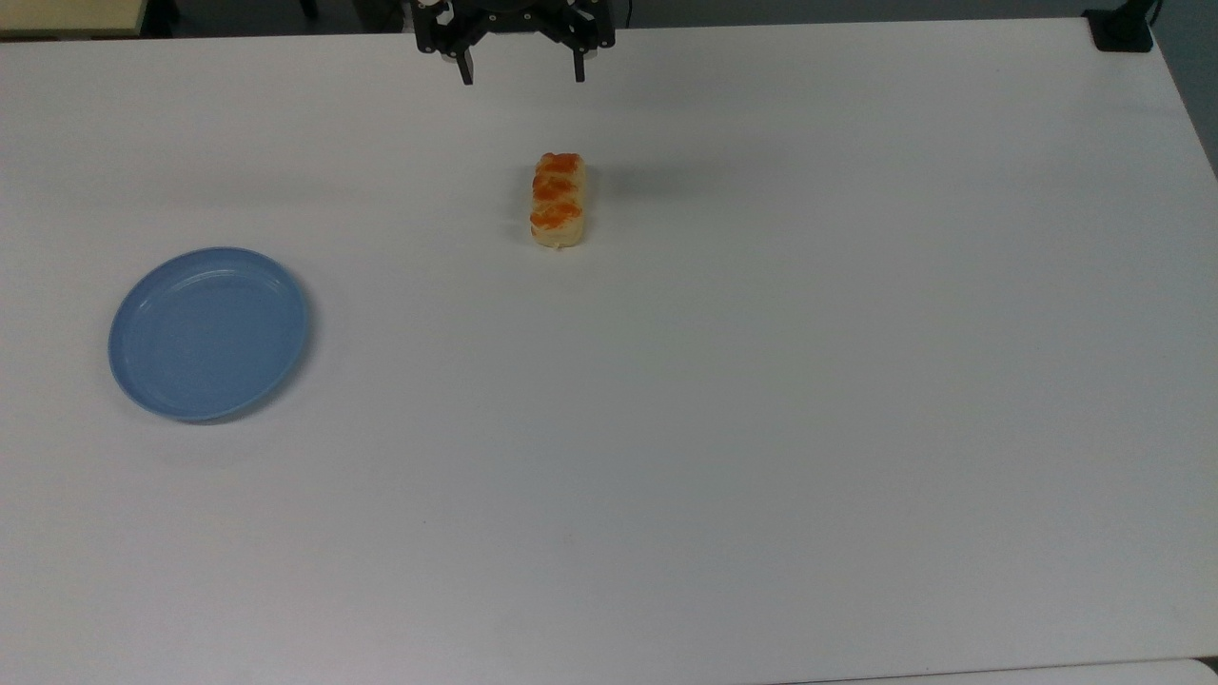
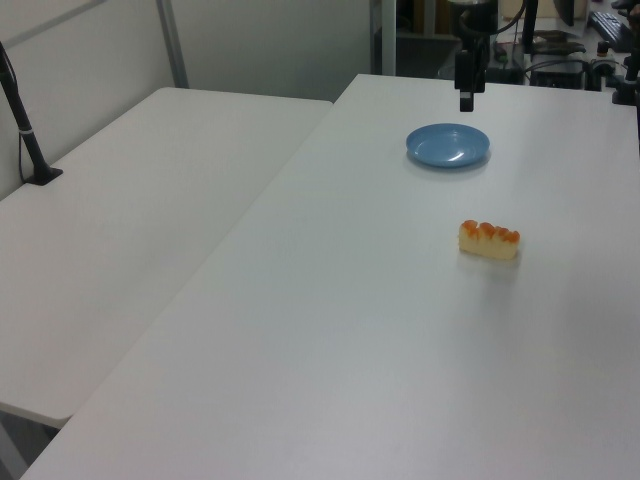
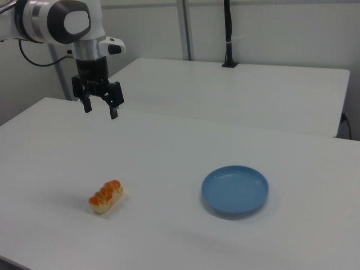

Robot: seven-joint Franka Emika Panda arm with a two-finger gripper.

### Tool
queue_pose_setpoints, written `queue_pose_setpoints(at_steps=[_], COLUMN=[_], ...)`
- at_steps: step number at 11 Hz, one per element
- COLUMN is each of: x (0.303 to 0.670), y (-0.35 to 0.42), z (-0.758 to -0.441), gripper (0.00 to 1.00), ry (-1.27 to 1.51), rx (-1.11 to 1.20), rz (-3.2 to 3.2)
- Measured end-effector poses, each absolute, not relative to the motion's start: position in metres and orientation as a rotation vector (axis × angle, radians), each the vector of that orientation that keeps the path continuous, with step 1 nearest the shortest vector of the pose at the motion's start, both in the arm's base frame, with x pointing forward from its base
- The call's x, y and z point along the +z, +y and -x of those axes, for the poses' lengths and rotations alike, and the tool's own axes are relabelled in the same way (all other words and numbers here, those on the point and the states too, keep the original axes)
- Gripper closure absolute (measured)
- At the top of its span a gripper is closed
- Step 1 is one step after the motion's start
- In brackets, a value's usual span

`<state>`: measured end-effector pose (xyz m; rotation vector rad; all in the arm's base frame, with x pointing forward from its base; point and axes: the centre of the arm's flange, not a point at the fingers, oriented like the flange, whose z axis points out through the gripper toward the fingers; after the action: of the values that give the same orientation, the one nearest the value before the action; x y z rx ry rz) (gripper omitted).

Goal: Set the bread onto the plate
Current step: 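Move the open gripper over the orange-topped bread roll and lower it, then close the gripper on the bread roll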

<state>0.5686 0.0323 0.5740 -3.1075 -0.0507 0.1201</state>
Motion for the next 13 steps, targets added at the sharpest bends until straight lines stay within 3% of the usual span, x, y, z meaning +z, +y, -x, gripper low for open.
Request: queue_pose_setpoints(at_steps=[4, 8, 10, 13], x=[0.542, 0.457, 0.406, 0.361], y=[0.072, 0.129, 0.121, 0.097], z=[-0.562, -0.557, -0.556, -0.543], gripper=[0.00, 0.00, 0.00, 0.00], ry=[-0.038, -0.010, -0.013, -0.082], rx=[0.192, 0.222, 0.249, 0.350], rz=[3.115, 3.143, 3.201, 3.280])
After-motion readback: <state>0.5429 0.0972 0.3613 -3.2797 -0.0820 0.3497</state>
